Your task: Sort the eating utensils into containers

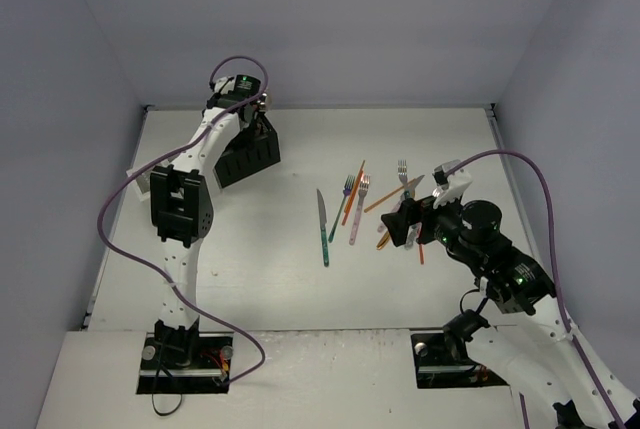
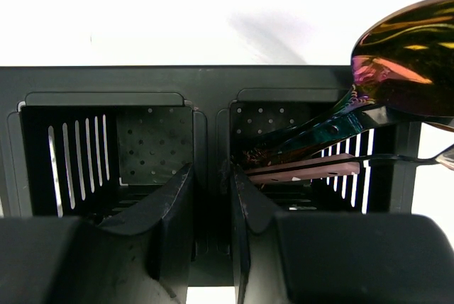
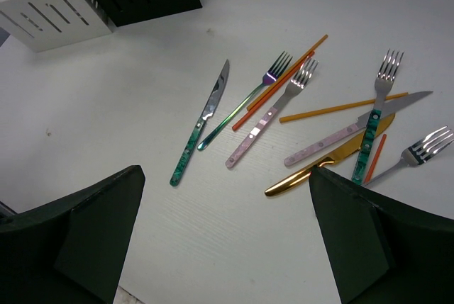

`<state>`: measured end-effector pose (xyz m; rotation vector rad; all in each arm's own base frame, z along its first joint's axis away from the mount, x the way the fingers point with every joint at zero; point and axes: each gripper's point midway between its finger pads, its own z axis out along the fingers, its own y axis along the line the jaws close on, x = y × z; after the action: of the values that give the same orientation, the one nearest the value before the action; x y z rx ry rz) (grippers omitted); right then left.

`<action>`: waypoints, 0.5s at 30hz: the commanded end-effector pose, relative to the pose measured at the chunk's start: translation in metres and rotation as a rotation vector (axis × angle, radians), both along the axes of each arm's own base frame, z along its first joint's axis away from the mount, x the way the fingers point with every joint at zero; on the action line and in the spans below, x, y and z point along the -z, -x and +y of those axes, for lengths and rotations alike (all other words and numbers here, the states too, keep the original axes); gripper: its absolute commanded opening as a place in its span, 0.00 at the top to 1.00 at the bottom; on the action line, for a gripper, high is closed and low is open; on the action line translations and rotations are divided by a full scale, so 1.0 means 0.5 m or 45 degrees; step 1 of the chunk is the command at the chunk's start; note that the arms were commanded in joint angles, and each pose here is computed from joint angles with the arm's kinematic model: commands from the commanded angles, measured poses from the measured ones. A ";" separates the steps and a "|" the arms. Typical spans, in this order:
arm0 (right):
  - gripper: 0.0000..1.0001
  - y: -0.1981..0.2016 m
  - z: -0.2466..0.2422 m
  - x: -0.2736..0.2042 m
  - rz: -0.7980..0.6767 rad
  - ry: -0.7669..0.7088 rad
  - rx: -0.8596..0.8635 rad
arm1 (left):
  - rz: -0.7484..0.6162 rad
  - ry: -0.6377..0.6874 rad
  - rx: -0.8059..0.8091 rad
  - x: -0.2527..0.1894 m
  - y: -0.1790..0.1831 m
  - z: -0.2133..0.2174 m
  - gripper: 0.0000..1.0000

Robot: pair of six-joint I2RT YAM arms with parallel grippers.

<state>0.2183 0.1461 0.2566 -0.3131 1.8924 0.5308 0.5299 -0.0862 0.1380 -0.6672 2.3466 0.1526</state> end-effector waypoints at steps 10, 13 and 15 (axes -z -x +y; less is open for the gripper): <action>0.00 0.001 -0.001 -0.069 -0.112 -0.059 -0.008 | -0.307 0.036 0.179 -0.269 0.078 -0.089 0.29; 0.00 0.003 -0.006 -0.071 -0.114 -0.059 0.005 | -0.298 0.046 0.307 -0.280 0.112 -0.139 0.28; 0.00 0.003 -0.014 -0.075 -0.118 -0.056 0.028 | -0.271 0.034 0.438 -0.274 0.145 -0.189 0.28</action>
<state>0.2138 0.1433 0.2607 -0.3116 1.8806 0.5339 0.4855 -0.1494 0.2481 -0.4554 2.2303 -0.0328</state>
